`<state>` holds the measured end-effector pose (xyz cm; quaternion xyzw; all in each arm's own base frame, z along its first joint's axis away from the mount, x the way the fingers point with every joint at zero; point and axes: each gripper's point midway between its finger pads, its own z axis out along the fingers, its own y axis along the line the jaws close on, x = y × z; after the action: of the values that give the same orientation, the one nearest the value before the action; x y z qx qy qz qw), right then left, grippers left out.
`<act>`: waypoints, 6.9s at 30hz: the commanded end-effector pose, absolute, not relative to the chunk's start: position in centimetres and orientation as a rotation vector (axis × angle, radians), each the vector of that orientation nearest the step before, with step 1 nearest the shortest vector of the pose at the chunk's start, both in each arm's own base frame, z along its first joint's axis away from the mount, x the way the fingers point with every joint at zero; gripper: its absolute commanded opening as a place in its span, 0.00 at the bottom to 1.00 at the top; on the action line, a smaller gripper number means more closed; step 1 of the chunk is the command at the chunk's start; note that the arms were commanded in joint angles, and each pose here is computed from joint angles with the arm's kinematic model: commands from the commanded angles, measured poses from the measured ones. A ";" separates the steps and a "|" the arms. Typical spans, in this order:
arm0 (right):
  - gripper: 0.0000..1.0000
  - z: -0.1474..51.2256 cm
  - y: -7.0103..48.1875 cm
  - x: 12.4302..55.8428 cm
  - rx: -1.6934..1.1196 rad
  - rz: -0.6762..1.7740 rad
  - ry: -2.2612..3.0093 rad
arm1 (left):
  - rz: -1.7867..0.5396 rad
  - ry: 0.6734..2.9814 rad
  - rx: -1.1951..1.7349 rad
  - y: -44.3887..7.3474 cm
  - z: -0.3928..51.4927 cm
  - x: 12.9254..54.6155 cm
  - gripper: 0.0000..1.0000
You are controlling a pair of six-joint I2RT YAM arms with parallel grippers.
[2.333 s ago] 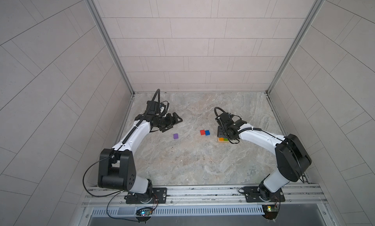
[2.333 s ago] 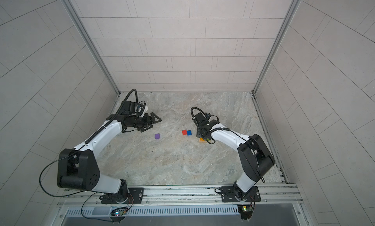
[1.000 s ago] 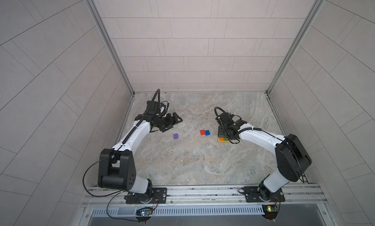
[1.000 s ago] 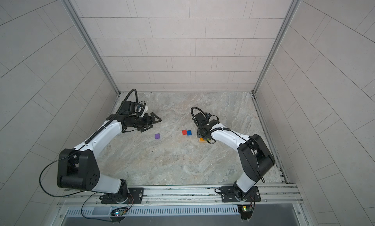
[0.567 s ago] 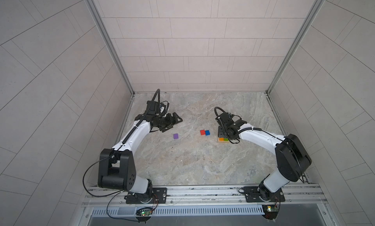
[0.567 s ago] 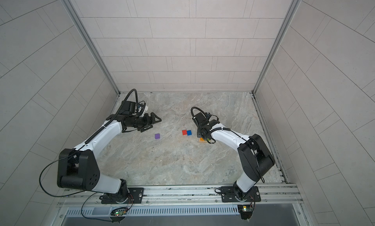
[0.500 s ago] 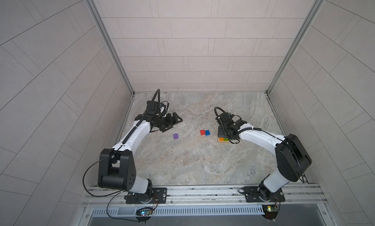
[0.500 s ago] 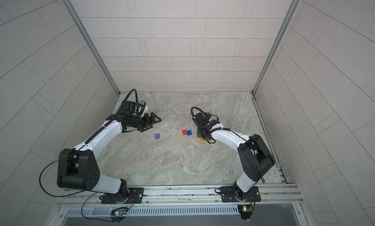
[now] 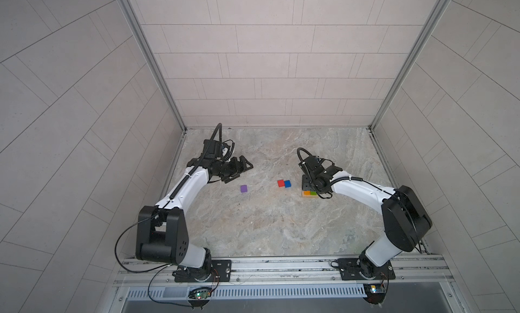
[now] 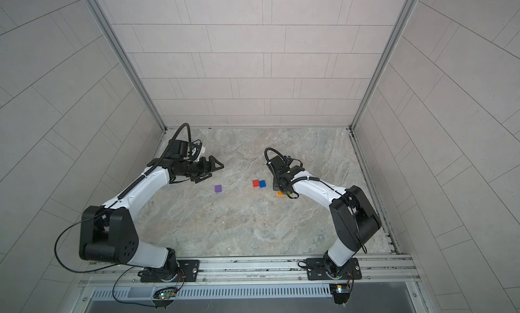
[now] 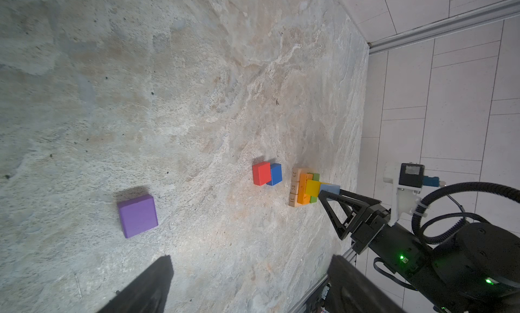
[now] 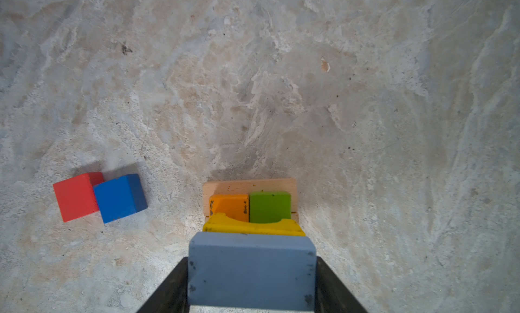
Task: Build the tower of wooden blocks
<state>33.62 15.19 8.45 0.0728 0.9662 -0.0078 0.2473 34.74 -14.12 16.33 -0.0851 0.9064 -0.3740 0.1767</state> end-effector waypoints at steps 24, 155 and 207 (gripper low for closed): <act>0.78 14.5 15.0 33.9 0.114 -0.003 2.560 | -1.042 2.557 -0.219 -14.0 16.7 34.7 0.93; 0.20 17.5 20.3 36.4 0.044 0.008 2.748 | -1.035 2.528 -0.230 -13.1 17.7 34.7 0.93; 0.19 12.0 14.9 32.9 0.213 -0.089 2.849 | -1.053 2.527 -0.236 -13.2 17.5 34.8 0.93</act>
<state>33.10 15.62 11.83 0.0600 0.9887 -0.0229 0.1354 34.78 -13.41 16.69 -0.0854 0.9055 -0.3723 0.1850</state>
